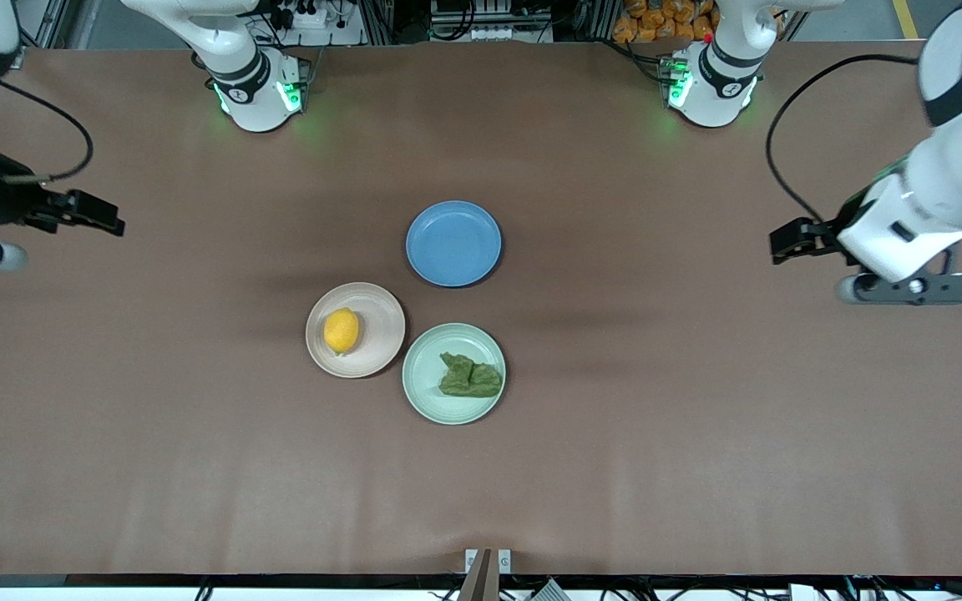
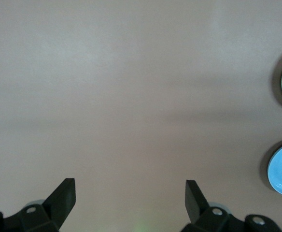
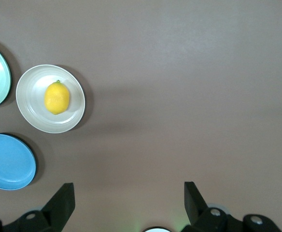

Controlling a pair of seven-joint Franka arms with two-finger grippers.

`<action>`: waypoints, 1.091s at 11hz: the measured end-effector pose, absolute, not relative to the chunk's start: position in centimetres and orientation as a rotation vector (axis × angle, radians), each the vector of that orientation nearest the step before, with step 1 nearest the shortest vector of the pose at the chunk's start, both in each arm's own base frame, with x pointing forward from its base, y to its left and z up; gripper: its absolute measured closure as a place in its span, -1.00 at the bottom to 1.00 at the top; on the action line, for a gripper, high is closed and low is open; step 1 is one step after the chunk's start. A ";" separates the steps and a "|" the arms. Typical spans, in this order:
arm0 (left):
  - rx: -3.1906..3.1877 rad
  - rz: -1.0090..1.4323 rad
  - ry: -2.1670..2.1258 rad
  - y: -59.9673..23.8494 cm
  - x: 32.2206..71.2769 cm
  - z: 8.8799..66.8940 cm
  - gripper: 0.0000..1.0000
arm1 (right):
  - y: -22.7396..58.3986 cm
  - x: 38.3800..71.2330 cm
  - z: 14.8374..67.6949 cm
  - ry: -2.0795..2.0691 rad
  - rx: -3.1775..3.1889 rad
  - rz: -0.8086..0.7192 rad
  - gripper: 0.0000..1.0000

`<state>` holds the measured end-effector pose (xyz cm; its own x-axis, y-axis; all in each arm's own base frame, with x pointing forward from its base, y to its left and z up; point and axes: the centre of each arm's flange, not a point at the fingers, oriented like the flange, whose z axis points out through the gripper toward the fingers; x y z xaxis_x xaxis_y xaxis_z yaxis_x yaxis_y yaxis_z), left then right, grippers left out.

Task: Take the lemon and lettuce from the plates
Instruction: 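Move the right gripper toward the lemon while the left gripper approaches the lettuce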

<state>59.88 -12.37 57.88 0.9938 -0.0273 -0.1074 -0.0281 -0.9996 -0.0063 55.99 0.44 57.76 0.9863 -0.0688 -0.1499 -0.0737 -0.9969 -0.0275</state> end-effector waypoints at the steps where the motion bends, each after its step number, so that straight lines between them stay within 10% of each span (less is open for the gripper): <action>1: -3.123 0.188 0.046 -13.6 60.0 57.0 -1.00 | 0.7 56.8 56.5 0.106 -3.095 0.237 -1.00; 12: -3.230 0.233 0.135 -30.8 62.2 40.9 -1.00 | 11.0 58.8 42.6 0.170 -3.110 0.229 -1.00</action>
<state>62.21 -30.79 40.92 0.9862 -0.0902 -0.1388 -0.0760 -0.9916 0.1048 58.83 11.02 42.64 0.9833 -0.1070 -0.1472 -0.1097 -0.9939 -0.0107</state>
